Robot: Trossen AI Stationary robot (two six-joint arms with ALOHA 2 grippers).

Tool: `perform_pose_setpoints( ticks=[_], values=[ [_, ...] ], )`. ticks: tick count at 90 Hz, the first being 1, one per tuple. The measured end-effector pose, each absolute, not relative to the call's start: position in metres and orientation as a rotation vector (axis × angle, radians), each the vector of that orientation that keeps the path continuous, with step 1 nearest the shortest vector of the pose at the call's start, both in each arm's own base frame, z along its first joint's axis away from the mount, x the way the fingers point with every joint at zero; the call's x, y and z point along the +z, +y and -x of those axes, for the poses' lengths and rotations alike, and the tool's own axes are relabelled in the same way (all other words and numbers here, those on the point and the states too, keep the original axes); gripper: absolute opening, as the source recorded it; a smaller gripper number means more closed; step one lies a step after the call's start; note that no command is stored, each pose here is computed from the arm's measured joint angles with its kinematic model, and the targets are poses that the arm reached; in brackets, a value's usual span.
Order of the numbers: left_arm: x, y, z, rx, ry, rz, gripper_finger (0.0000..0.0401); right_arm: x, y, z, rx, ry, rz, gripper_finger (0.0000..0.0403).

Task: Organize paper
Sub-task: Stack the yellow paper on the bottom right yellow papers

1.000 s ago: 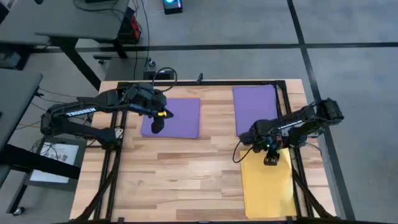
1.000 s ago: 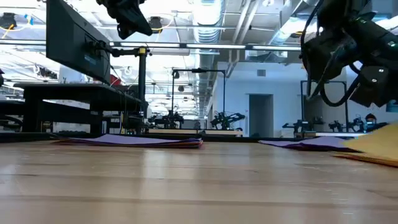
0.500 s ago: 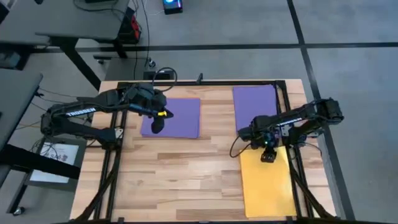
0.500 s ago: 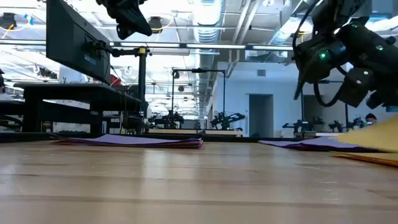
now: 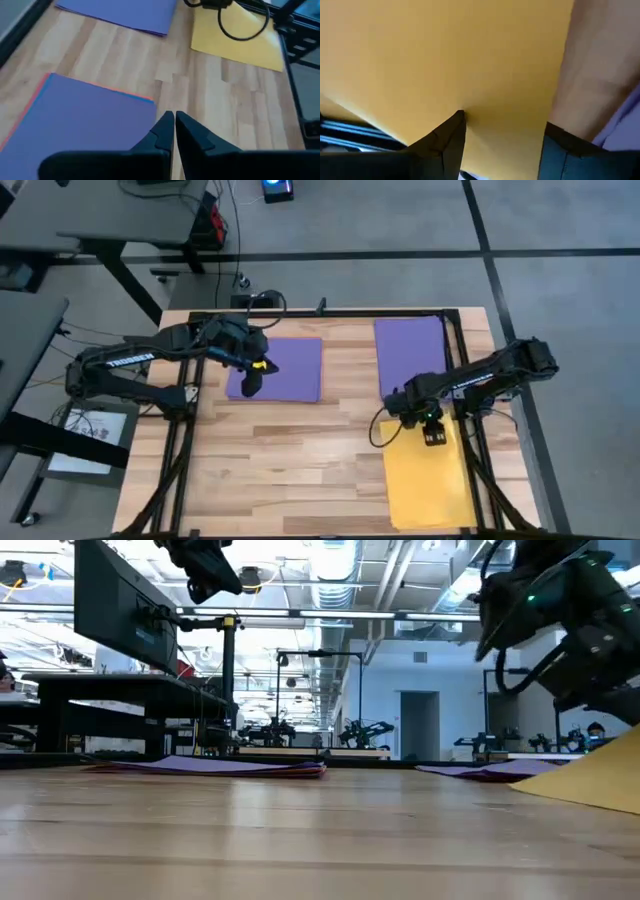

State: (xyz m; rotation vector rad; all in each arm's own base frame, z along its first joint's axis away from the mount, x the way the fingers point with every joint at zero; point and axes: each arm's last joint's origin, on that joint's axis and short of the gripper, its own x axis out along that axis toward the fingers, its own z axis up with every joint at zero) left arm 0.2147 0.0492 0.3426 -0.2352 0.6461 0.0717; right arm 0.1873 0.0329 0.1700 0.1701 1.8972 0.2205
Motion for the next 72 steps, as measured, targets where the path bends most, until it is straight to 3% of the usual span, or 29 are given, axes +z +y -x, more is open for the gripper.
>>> perform_pose_setpoints(
  ticks=[36, 49, 61, 72],
  values=[
    [0.343, 0.049, -0.215, 0.075, 0.642, 0.240, 0.0001, 0.194, 0.028, -0.172, 0.113, 1.849, -0.243, 0.0173],
    [0.345, 0.050, -0.216, 0.074, 0.621, 0.236, 0.0001, 0.198, 0.033, -0.179, 0.254, 1.704, -0.286, 0.0173],
    [0.344, 0.049, -0.216, 0.073, 0.629, 0.251, 0.0001, 0.203, 0.031, -0.179, 0.270, 1.645, -0.310, 0.0173],
    [0.344, 0.049, -0.216, 0.070, 0.631, 0.255, 0.0001, 0.204, 0.026, -0.172, 0.131, 1.699, -0.262, 0.0173]
  ],
)
